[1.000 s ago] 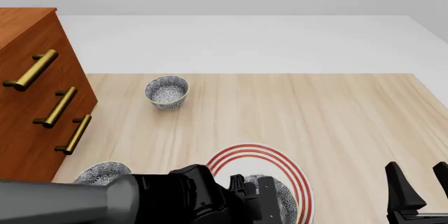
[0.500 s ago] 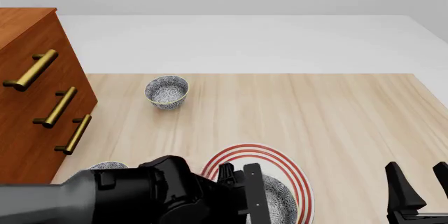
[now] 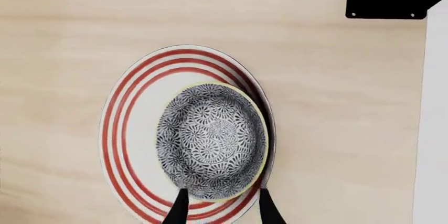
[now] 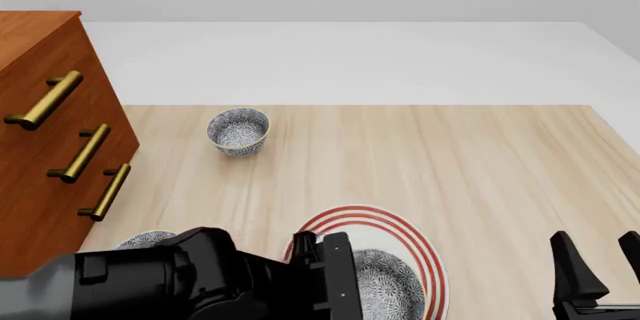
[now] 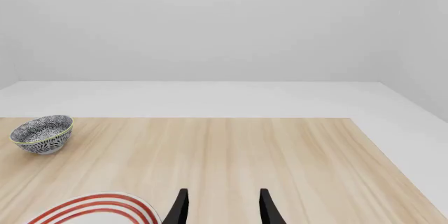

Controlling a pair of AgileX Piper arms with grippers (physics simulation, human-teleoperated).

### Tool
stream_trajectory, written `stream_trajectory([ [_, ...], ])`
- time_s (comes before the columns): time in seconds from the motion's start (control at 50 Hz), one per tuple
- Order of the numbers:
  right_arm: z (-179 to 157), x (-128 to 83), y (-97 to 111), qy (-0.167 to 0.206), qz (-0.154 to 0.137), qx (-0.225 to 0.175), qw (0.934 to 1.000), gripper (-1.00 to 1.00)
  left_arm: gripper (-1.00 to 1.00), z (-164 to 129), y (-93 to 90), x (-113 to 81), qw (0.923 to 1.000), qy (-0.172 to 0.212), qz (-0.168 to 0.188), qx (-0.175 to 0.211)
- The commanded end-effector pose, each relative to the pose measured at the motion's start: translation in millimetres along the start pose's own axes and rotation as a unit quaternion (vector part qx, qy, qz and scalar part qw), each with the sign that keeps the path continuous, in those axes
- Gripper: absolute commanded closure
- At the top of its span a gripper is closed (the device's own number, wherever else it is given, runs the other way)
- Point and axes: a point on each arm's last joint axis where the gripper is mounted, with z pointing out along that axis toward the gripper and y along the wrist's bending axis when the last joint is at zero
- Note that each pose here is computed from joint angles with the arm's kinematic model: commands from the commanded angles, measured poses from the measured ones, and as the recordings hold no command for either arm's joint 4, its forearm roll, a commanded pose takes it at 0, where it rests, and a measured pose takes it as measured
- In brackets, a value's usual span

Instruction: Pick up the bowl and put it in the middle on the plate.

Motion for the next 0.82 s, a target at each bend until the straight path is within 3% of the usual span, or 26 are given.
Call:
stream_trajectory([
  [0.02,0,0,0,0.000,0.000,0.000,1.0000,-1.00,-1.00,-10,-1.1,8.1,0.9999,-0.009,-0.007,-0.006],
  [0.12,0,0,0,0.000,0.000,0.000,1.0000,-1.00,-1.00,-22,-0.8,5.9,0.9993,-0.026,-0.022,-0.012],
  [0.3,0,0,0,0.000,0.000,0.000,1.0000,-1.00,-1.00,-33,0.9,18.6,0.9972,-0.047,-0.051,-0.029],
  [0.4,0,0,0,0.000,0.000,0.000,1.0000,-1.00,-1.00,-51,4.0,23.2,0.9919,-0.077,-0.091,-0.045],
  [0.7,0,0,0,0.000,0.000,0.000,1.0000,-1.00,-1.00,-73,11.1,67.5,0.9818,-0.082,-0.144,-0.092],
  [0.82,0,0,0,0.000,0.000,0.000,1.0000,-1.00,-1.00,-94,13.5,86.5,0.9711,-0.093,-0.181,-0.124],
])
